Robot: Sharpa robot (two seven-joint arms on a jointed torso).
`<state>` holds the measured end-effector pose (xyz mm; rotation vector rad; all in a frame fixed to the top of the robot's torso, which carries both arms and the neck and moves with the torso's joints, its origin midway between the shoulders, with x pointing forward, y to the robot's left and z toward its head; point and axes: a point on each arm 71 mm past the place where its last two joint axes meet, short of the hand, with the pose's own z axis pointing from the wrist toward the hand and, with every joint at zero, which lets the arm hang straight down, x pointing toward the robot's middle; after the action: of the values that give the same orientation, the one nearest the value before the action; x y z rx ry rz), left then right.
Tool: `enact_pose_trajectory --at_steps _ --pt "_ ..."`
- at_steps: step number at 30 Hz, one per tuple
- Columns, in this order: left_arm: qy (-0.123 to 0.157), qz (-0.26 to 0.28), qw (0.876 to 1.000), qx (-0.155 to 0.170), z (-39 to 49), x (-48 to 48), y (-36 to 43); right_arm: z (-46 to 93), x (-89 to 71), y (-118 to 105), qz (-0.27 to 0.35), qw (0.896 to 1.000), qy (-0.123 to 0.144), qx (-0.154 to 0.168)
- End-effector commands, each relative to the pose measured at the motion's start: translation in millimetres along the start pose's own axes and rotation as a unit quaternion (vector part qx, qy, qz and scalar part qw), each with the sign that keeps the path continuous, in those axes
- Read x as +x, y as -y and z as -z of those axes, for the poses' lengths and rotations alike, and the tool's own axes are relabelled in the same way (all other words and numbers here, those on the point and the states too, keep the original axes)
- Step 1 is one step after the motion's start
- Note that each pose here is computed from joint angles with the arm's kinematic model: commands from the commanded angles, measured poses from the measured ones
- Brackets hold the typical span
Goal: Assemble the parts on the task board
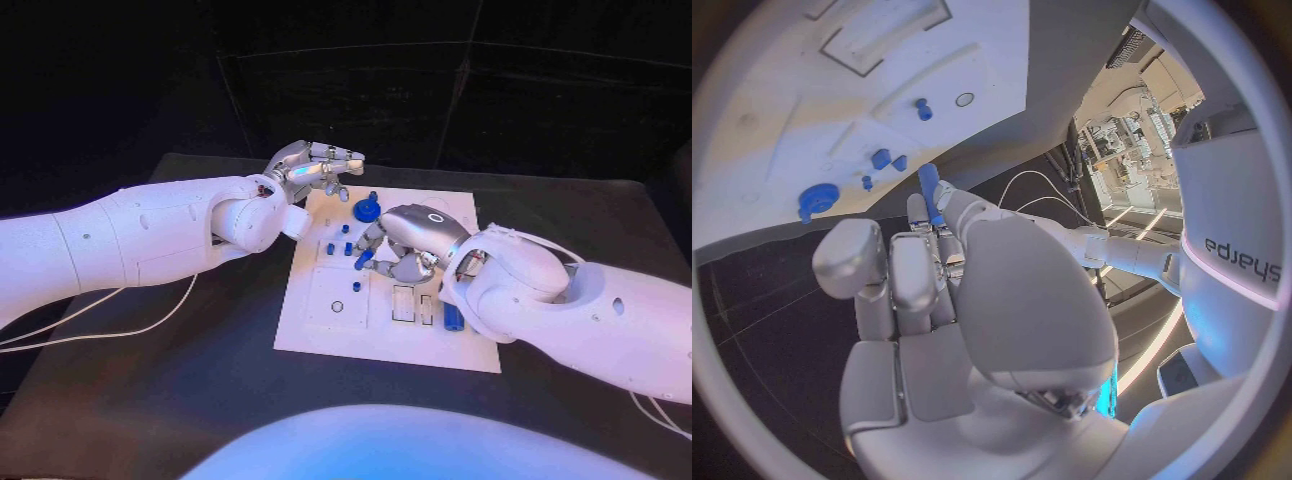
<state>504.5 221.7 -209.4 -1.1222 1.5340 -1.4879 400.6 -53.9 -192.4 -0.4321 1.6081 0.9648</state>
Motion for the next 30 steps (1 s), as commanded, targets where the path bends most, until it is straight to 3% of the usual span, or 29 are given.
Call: enact_pose_trajectory --at_steps 1,15,30 --pt "0.004 0.000 1.000 0.012 -0.5 -0.6 2.8 -4.5 7.7 -10.0 -0.006 0.999 0.004 -0.035" --pt "0.000 0.001 1.000 0.012 -1.9 1.9 2.8 -23.6 46.3 -17.0 -0.002 0.998 -0.050 -0.040" --pt "0.000 0.001 1.000 0.012 -2.2 1.6 2.8 -24.7 58.5 -14.9 0.016 0.995 -0.090 -0.031"
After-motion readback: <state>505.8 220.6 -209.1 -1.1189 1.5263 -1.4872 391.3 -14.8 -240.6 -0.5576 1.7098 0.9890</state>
